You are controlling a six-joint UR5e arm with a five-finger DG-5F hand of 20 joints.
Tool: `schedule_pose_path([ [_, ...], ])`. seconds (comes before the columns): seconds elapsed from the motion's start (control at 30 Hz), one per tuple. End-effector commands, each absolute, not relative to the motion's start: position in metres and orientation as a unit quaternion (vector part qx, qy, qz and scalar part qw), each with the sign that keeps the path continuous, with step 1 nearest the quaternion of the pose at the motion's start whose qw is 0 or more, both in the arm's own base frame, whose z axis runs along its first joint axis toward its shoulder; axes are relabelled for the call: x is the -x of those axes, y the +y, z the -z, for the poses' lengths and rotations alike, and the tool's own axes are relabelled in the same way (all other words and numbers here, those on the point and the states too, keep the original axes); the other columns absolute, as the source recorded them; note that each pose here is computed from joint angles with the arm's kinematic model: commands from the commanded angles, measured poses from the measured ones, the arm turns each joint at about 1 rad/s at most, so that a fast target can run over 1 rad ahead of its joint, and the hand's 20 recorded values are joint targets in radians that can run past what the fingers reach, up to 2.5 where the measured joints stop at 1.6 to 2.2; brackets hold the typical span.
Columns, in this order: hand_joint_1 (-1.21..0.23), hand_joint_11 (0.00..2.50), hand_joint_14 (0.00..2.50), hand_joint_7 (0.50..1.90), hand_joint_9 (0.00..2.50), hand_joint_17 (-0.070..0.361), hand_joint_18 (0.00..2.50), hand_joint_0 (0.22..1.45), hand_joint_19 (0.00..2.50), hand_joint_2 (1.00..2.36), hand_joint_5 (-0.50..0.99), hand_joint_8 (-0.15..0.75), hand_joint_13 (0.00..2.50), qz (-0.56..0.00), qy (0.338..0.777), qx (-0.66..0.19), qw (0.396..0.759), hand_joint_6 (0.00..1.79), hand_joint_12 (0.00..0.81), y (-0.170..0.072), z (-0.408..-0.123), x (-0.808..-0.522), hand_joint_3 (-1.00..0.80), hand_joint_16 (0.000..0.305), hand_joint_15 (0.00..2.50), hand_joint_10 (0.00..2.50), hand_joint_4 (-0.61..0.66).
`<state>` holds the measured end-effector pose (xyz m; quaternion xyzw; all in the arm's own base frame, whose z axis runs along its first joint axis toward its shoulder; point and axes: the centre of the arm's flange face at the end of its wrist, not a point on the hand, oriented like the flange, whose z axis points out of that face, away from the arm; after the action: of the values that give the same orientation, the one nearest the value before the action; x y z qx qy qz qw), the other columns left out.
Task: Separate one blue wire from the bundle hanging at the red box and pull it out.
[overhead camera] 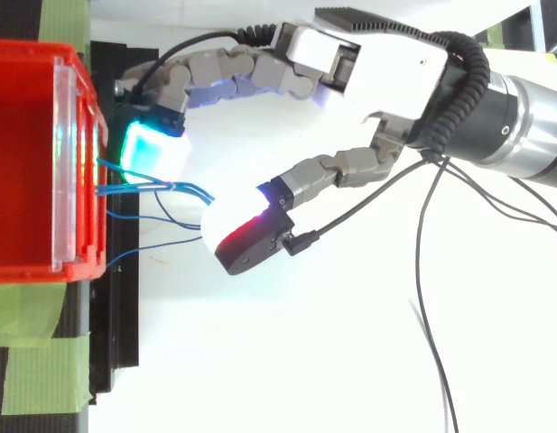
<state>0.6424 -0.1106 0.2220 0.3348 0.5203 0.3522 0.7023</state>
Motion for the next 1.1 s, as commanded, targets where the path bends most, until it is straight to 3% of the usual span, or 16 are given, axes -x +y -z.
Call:
schedule_pose_path([
  [0.0,-0.73,0.22,0.01,1.17,0.65,0.125,0.44,0.57,0.21,1.00,-0.11,0.335,0.42,-0.352,0.520,-0.335,0.703,0.50,0.413,-0.1112,-0.2228,-0.6424,-0.50,0.056,0.21,0.01,0.30],
  [0.53,-0.76,0.29,0.01,1.27,0.68,0.122,0.48,0.57,0.24,1.00,-0.10,0.337,0.44,-0.354,0.517,-0.333,0.705,0.50,0.416,-0.1110,-0.2268,-0.6453,-0.50,0.054,0.24,0.01,0.27],
  [1.07,-0.78,0.38,0.01,1.16,0.78,0.120,0.56,0.56,0.28,1.00,-0.11,0.354,0.53,-0.355,0.516,-0.337,0.703,0.57,0.425,-0.1114,-0.2263,-0.6449,-0.50,0.053,0.27,0.01,0.27],
])
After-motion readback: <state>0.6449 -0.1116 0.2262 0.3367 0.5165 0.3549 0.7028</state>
